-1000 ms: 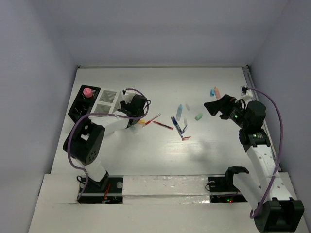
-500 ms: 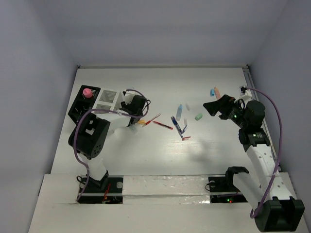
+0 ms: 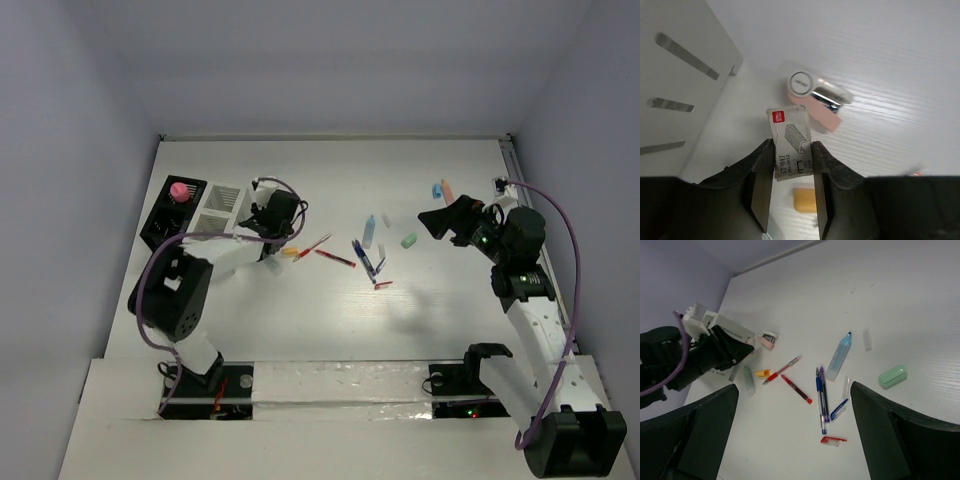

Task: Sort the stationery into containers
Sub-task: Pick up the stapler from the center of the board, then place the stapler in the storage box.

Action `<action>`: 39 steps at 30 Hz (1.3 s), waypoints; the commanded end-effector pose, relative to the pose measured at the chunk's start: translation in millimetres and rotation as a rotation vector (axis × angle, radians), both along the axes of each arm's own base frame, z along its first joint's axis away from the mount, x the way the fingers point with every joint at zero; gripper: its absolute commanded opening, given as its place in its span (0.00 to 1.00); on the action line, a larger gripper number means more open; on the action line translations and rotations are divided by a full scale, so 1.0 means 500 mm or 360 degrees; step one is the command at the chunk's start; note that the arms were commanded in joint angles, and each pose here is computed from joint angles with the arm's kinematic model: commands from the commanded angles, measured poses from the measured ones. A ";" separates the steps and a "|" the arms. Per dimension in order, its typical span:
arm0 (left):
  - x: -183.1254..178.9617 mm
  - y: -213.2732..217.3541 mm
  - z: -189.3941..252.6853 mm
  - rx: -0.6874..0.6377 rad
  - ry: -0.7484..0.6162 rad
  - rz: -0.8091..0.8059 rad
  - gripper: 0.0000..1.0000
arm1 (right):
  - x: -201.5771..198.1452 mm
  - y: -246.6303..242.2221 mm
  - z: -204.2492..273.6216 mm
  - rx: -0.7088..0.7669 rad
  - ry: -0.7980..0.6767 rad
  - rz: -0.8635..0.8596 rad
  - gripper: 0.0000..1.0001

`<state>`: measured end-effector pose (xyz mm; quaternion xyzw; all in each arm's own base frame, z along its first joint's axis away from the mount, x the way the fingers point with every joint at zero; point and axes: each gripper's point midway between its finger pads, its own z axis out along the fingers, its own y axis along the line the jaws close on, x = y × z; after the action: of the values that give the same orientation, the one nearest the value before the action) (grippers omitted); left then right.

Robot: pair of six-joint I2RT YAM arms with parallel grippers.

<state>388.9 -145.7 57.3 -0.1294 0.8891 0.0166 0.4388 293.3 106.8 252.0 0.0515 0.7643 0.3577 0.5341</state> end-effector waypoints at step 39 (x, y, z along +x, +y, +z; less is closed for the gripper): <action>-0.071 0.505 0.264 0.0087 -0.0206 0.0727 0.31 | -0.009 0.010 0.040 0.0004 -0.0117 0.0046 1.00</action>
<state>346.5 98.6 173.8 -0.3114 0.8249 0.1199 0.4563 290.7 107.2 256.3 0.0478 0.7600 0.3592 0.5395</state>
